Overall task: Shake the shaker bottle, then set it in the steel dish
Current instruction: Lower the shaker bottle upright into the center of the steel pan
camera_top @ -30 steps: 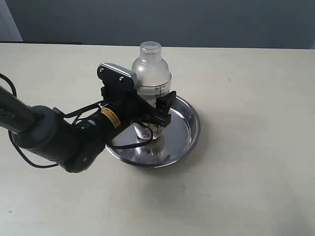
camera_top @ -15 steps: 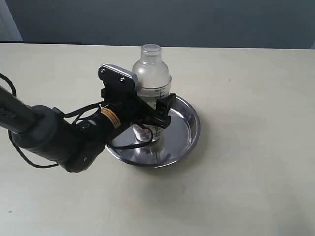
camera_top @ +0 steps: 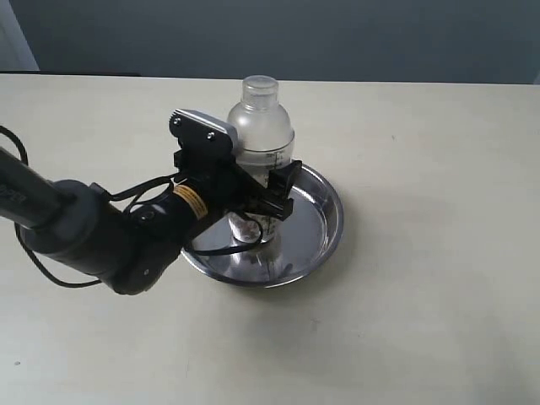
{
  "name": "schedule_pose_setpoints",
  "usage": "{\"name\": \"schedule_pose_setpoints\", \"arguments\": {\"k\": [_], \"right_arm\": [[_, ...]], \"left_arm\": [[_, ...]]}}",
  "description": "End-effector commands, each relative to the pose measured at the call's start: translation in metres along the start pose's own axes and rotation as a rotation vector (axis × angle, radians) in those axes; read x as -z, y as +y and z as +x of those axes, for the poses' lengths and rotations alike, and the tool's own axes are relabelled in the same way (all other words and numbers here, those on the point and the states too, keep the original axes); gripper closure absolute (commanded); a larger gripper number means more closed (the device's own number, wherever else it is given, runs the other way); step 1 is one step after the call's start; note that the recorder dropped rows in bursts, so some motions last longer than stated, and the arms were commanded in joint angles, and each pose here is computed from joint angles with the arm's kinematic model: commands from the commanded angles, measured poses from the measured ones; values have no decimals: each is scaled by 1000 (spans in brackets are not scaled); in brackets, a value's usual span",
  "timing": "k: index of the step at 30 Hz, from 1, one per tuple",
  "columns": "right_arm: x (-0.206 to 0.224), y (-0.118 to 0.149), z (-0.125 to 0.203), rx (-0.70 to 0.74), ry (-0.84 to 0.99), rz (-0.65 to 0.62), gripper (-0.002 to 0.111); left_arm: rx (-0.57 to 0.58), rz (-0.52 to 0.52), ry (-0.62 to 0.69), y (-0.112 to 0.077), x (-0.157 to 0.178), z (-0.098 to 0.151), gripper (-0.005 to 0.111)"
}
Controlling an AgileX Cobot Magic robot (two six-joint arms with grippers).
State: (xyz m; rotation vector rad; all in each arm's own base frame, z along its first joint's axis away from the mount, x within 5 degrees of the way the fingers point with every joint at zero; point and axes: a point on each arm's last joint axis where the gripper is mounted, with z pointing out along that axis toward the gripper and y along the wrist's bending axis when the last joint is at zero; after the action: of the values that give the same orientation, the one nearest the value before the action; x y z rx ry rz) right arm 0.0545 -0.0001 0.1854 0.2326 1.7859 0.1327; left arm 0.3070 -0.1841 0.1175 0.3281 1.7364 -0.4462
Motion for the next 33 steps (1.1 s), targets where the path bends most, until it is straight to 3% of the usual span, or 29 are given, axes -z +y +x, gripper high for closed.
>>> {"name": "schedule_pose_setpoints", "arguments": {"k": [1,10,16,22,33], "right_arm": [[0,0,0,3,-13,-1,109],[0,0,0,3,-13,-1,109],[0,0,0,3,-13,-1,109],[0,0,0,3,-13,-1,109],[0,0,0,0,-13,-2,109]], "left_arm": [[2,-3,18,1,0,0,32],[-16,19,48,-1,0,2,29],[13,-32,132,4,1,10,1],[-6,-39,193,5,2,15,1],[-28,-31,137,2,9,-11,1]]}}
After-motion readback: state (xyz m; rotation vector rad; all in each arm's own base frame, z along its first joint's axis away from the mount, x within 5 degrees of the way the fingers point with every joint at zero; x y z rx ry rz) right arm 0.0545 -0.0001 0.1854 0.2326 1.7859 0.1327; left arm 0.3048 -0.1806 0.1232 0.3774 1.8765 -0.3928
